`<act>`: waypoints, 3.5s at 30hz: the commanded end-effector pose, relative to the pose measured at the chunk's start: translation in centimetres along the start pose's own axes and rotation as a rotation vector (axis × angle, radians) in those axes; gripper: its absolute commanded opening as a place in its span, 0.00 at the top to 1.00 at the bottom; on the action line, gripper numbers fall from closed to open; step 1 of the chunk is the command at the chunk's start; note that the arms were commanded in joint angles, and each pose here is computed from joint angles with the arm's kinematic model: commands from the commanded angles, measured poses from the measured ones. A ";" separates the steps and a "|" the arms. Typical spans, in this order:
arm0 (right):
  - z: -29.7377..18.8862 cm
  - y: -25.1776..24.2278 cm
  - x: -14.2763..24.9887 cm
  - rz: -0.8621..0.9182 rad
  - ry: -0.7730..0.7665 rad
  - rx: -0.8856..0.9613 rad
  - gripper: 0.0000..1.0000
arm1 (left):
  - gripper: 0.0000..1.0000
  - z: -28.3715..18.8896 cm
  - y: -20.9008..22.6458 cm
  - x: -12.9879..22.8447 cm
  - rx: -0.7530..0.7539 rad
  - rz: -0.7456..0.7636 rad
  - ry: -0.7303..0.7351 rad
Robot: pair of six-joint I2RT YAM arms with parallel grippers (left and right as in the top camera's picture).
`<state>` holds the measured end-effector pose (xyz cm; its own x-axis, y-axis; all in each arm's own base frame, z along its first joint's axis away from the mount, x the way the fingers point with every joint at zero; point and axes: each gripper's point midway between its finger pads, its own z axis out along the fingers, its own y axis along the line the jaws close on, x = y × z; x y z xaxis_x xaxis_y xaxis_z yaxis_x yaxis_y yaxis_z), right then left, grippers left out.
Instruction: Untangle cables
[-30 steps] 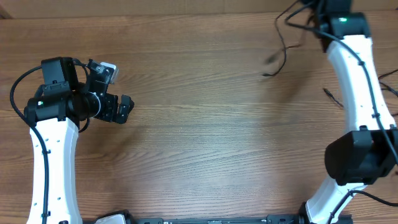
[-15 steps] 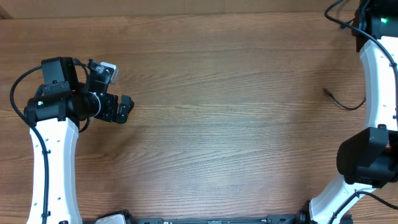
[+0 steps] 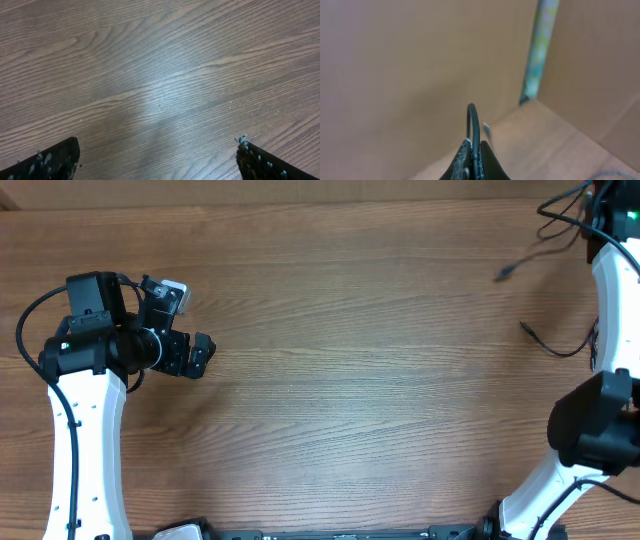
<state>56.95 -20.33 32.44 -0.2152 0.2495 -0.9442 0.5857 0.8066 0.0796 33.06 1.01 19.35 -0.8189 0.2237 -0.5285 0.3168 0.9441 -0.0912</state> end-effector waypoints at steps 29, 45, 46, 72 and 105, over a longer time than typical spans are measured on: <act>8.6 -9.0 16.3 -0.076 0.397 0.200 0.96 | 0.00 0.0 0.0 -0.2 0.011 0.009 -0.008; 9.6 -8.6 19.1 -0.081 0.452 0.165 0.28 | 0.00 0.0 0.0 -0.2 0.011 0.009 -0.008; 9.6 -8.6 19.1 -0.081 0.452 0.165 0.21 | 0.00 0.0 0.0 -0.2 0.011 0.009 -0.008; 0.2 -2.3 5.2 -0.036 0.286 -0.216 0.00 | 0.00 0.0 0.0 -0.2 0.011 0.009 -0.008; -27.8 0.7 -0.6 -0.109 0.331 -0.430 0.00 | 0.00 0.0 0.0 -0.2 0.011 0.009 -0.008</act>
<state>37.09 -7.13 40.22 -0.5472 0.2734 -0.7911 0.2480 0.9557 0.1587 33.06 1.01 19.35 -0.8189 0.2237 -0.5285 0.3168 0.9441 -0.0912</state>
